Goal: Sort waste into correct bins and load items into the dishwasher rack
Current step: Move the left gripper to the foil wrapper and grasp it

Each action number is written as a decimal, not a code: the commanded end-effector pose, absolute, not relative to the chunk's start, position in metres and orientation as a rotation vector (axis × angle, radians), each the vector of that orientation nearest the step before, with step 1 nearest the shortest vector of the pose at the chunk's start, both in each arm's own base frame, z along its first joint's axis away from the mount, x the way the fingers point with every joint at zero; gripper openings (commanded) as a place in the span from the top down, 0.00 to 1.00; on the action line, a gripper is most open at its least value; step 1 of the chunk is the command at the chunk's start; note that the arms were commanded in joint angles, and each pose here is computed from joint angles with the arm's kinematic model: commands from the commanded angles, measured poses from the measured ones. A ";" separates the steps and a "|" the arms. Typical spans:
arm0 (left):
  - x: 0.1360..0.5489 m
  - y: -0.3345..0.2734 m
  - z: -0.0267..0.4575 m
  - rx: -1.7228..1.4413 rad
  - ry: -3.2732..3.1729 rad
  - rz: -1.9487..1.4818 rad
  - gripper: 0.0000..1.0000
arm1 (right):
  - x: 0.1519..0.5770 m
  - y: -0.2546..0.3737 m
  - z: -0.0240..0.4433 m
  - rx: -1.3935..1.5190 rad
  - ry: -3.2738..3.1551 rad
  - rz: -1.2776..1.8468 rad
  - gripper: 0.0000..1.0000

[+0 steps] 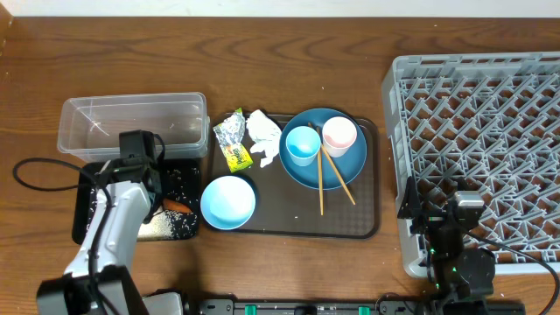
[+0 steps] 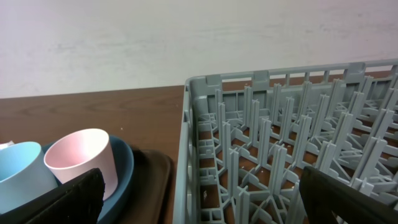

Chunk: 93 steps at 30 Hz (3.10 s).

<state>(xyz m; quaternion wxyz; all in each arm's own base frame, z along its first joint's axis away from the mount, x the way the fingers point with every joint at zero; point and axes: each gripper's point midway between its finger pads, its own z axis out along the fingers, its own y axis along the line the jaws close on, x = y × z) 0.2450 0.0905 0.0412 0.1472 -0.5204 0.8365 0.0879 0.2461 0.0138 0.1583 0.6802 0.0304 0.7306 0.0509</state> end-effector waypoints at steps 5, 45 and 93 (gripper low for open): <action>0.268 0.081 0.124 -1.048 2.457 0.119 0.47 | 0.246 0.014 0.157 0.064 1.644 0.113 0.01; 0.345 -0.104 0.113 -0.062 2.668 0.066 0.44 | 0.246 0.014 0.157 0.064 1.644 0.113 0.01; 0.371 -0.084 0.031 -0.150 2.727 0.269 0.32 | 0.246 0.014 0.157 0.064 1.644 0.113 0.01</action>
